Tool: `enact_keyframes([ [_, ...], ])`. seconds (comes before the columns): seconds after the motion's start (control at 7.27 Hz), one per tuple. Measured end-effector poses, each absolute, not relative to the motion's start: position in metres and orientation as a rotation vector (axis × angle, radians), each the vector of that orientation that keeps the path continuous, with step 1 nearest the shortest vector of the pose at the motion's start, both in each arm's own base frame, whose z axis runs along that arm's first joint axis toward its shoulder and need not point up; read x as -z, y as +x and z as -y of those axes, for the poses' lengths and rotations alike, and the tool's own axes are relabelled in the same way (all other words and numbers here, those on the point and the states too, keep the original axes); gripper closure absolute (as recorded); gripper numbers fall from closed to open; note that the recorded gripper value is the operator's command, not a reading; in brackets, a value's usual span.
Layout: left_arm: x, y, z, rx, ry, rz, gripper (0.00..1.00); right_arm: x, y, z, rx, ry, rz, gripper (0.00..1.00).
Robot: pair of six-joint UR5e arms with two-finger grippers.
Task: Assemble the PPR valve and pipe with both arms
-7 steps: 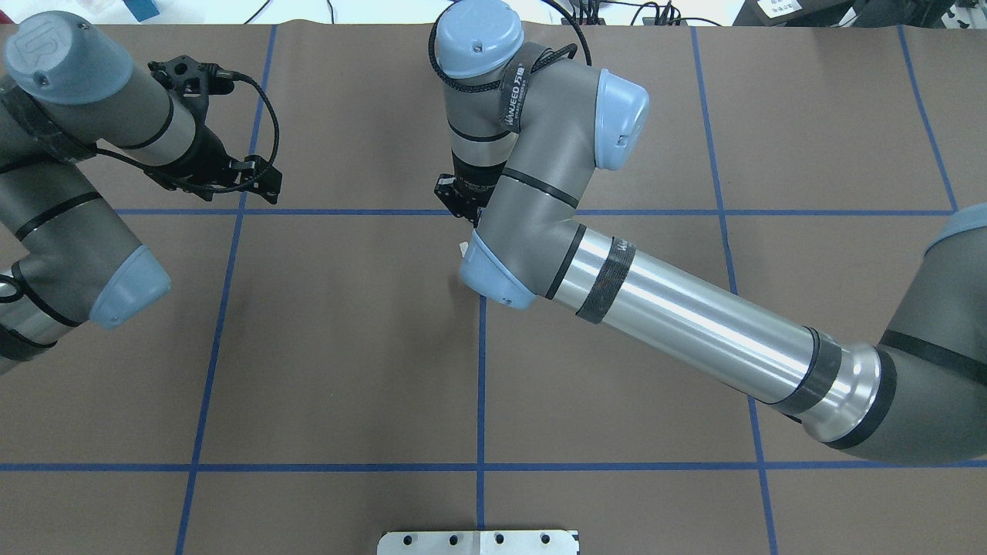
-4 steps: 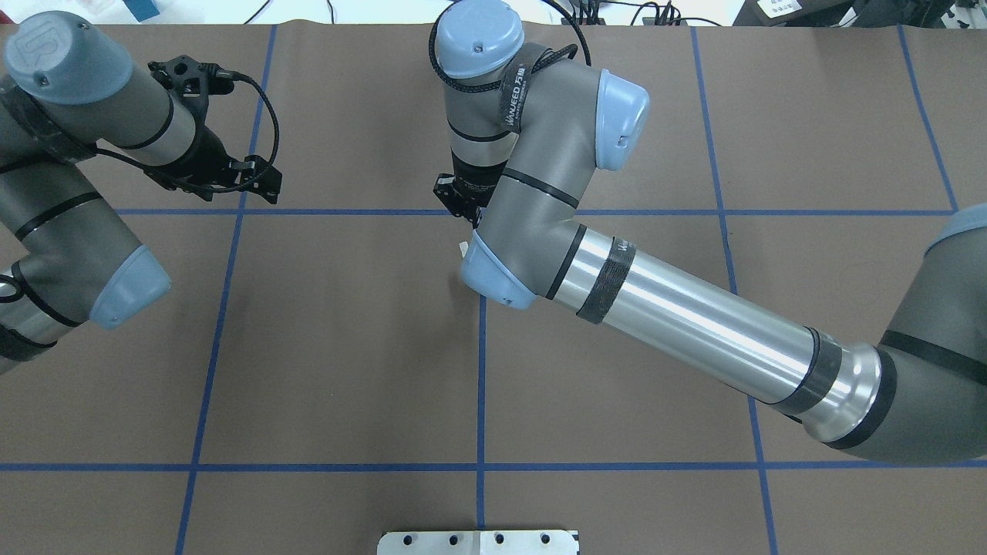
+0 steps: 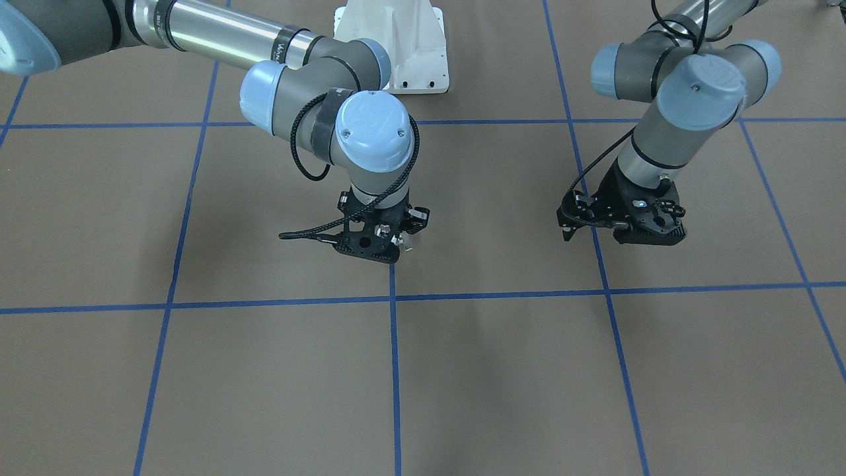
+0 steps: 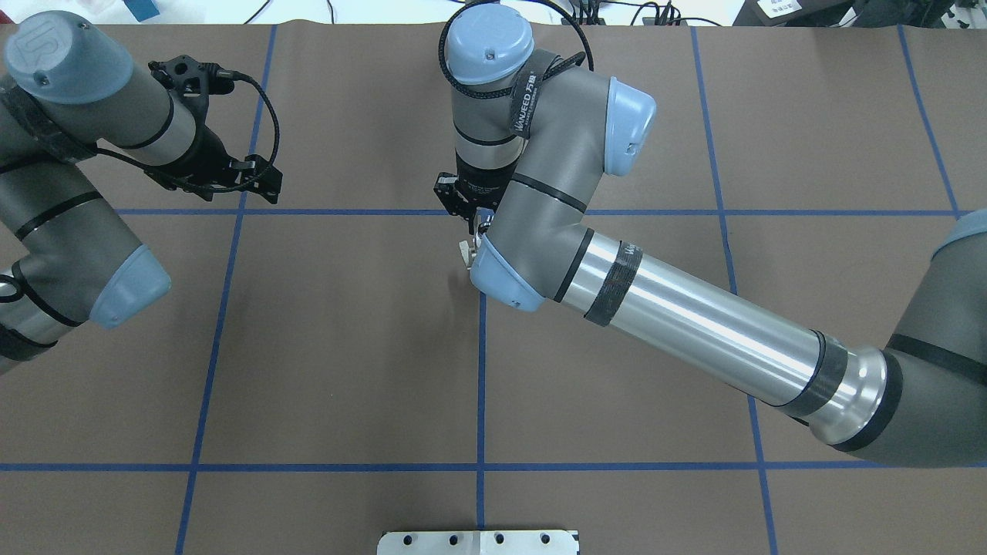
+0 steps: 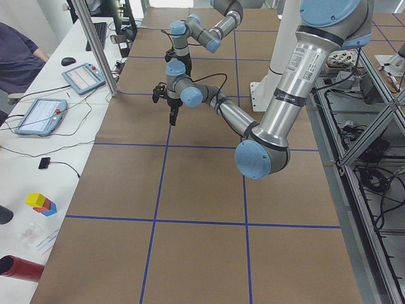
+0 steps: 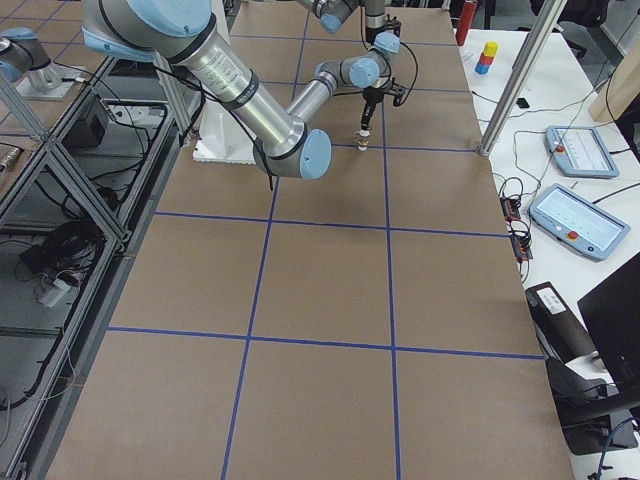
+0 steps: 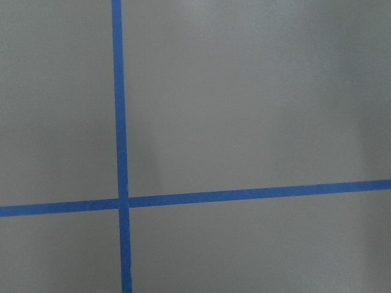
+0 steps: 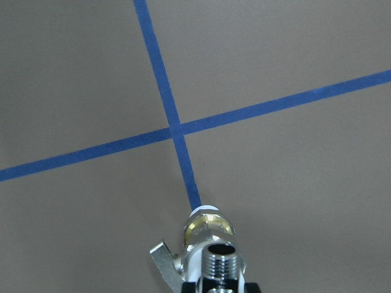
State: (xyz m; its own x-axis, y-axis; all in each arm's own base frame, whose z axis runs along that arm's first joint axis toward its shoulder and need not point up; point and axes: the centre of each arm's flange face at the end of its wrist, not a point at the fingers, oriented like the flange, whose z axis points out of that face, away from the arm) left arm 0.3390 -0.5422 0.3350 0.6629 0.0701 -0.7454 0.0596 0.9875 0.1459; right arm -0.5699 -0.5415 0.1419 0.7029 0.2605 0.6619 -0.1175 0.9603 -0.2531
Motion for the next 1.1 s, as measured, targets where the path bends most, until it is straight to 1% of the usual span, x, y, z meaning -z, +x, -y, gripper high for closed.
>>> enact_keyframes([
  [0.41, -0.335, 0.339, 0.542, -0.006, 0.163, -0.847, 0.00, -0.138, -0.569, 0.541, -0.217, -0.198, 0.768, 0.01],
  [0.69, -0.334, 0.336, 0.541, -0.019, 0.170, -0.848, 0.00, -0.119, -0.543, 0.545, -0.220, -0.175, 0.792, 0.01],
  [0.83, -0.333, 0.326, 0.540, -0.035, 0.180, -0.845, 0.00, -0.113, -0.509, 0.548, -0.202, -0.153, 0.778, 0.01],
  [0.96, -0.341, 0.305, 0.544, -0.069, 0.190, -0.827, 0.00, -0.125, -0.459, 0.550, -0.144, -0.121, 0.741, 0.01],
  [1.1, -0.355, 0.276, 0.553, -0.131, 0.201, -0.800, 0.00, -0.157, -0.400, 0.552, -0.069, -0.081, 0.707, 0.01],
])
